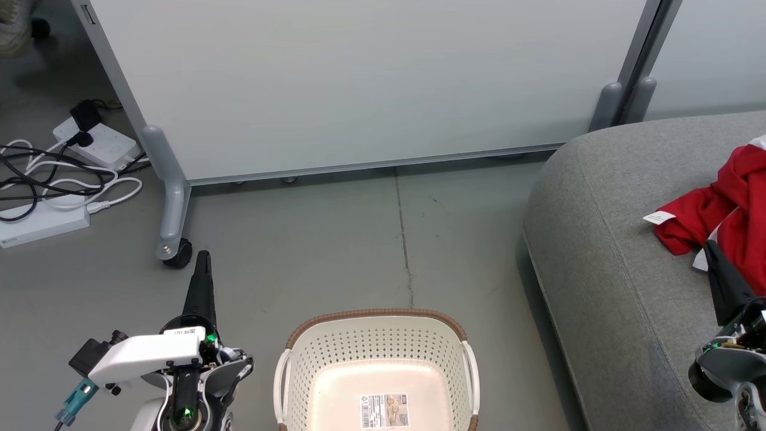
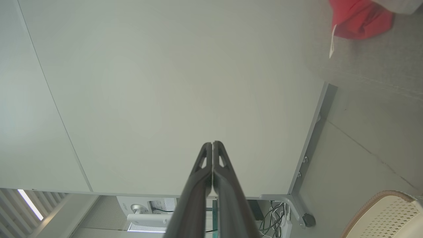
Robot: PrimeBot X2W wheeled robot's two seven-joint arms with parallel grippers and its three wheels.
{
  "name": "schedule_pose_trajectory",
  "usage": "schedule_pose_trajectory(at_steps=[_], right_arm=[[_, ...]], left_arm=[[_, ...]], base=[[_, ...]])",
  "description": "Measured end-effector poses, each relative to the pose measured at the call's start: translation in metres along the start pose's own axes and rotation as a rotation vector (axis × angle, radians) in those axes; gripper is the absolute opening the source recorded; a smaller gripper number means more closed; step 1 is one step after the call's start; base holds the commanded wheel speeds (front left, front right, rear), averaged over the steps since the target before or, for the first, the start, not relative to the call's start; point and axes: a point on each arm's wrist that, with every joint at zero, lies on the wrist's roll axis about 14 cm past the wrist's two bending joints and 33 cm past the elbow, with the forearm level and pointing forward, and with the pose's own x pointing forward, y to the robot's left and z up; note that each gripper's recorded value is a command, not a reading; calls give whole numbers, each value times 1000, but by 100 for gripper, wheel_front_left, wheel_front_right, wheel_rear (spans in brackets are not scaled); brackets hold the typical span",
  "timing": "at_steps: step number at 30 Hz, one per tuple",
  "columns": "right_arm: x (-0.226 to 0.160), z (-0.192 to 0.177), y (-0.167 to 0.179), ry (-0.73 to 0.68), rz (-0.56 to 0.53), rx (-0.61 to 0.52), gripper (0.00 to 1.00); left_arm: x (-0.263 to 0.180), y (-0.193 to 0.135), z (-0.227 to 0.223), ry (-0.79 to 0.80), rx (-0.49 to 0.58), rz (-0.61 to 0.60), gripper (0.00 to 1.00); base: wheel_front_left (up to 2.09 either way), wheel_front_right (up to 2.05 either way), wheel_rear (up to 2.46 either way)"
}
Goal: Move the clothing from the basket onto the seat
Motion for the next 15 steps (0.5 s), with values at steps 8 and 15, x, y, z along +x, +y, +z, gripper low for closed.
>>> schedule_pose_trajectory(at_steps=[8, 15], right_arm=[[0, 0, 0, 2, 0, 0, 0], [0, 0, 0, 1, 0, 1, 0]], left_arm=[[0, 0, 0, 0, 0, 0, 0], [0, 0, 0, 0, 0, 0, 0]], base=[[0, 0, 0], [0, 0, 0]])
